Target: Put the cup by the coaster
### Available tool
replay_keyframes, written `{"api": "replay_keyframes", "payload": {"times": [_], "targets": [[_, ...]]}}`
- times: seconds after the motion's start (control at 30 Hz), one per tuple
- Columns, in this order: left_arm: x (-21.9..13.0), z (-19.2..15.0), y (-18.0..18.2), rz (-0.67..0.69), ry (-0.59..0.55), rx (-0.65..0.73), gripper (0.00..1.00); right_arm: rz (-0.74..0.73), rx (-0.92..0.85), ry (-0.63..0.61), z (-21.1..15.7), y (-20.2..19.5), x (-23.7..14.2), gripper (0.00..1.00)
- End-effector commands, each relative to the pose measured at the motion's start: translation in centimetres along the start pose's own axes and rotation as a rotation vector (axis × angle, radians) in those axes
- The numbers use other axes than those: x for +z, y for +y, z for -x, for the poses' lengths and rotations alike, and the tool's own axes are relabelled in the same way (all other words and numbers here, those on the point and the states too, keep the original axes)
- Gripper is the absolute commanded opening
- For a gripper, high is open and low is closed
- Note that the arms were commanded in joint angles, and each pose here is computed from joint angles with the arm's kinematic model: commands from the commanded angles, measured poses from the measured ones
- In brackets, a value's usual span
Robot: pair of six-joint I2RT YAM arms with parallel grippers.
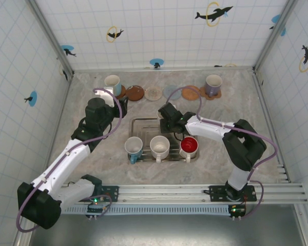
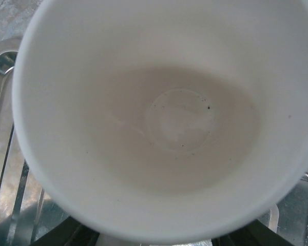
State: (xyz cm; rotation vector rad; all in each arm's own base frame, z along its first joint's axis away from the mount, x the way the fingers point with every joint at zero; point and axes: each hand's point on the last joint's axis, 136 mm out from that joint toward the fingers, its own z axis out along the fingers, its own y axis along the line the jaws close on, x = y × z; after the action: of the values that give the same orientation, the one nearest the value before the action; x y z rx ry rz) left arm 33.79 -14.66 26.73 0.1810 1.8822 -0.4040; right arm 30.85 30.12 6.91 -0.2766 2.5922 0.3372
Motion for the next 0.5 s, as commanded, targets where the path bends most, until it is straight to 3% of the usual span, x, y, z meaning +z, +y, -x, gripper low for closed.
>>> {"api": "replay_keyframes", "payload": {"times": [0.0,0.47], "targets": [[0.08,0.32,-0.27,-0.01,-0.018,0.022,0.61,0.007,0.015,-0.042,1.68,0.57,0.04,0.49],[0.08,0.34,-0.28,-0.01,-0.017,0.022,0.61,-0.014,0.004,-0.046,1.76,0.17,-0.32,0.29]]}}
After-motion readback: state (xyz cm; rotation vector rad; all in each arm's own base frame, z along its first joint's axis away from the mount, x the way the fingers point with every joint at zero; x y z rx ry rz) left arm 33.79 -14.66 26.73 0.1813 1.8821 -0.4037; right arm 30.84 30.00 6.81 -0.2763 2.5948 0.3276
